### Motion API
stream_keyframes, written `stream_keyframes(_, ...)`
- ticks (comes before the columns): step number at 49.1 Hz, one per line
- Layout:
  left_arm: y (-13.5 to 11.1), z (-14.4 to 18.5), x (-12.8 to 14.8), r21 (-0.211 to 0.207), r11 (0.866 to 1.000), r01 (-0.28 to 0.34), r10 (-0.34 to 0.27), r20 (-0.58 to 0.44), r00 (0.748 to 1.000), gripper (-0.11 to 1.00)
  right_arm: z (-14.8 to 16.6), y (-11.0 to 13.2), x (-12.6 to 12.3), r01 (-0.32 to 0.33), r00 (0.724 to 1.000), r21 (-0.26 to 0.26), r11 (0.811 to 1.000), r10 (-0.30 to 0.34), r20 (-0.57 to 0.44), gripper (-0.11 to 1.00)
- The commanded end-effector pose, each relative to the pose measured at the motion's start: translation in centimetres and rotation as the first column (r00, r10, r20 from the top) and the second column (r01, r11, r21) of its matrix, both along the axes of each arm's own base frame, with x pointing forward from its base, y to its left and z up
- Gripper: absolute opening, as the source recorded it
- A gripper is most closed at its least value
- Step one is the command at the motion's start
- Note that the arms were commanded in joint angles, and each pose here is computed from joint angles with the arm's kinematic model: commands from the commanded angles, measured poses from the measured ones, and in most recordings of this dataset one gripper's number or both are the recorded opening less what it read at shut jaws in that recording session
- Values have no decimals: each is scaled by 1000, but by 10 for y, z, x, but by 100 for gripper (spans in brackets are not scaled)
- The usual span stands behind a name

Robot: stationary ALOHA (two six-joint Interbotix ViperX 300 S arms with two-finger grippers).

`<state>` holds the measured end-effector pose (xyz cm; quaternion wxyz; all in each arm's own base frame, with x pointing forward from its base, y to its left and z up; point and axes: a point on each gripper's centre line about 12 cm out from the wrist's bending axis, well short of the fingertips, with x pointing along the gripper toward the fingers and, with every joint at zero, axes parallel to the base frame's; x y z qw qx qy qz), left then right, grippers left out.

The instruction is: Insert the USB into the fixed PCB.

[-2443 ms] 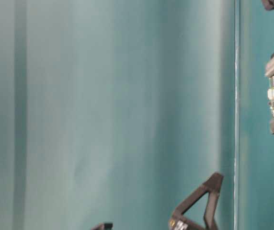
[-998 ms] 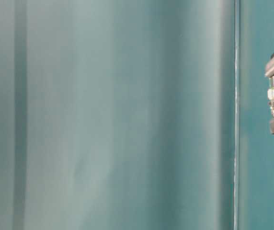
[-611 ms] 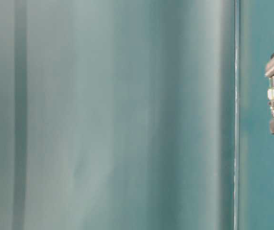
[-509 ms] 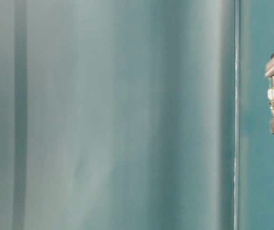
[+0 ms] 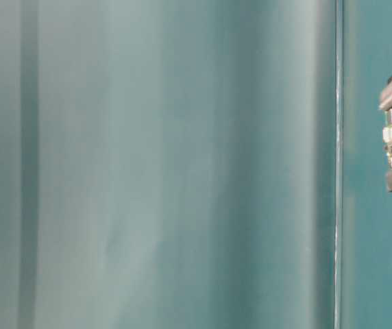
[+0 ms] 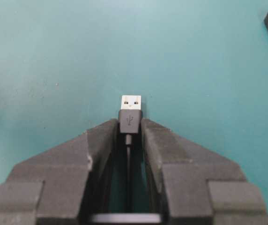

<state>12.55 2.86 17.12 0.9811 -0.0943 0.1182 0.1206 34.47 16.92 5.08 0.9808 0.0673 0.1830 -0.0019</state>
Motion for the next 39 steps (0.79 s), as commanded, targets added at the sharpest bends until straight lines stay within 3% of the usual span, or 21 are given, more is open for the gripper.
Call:
stream_keyframes(1, 0, 13, 2, -5, 1000, 2, -2, 7, 1000, 4, 6, 1, 3, 4, 1000, 10, 1000, -4, 14, 21)
stream_keyframes(22, 0, 19, 3, -2, 1000, 5, -5, -1, 1000, 4, 8, 4, 7, 10, 1000, 24, 1000, -10, 17, 21)
stream_keyframes(32, 0, 19, 2, -3, 1000, 4, -4, 1, 1000, 4, 8, -2, 10, 90, 996, 56, 994, -91, 9, 21)
stream_keyframes(39, 0, 19, 3, -4, 1000, 4, -4, -1, 1000, 4, 12, -7, 13, 174, 984, 90, 981, -177, 29, 21)
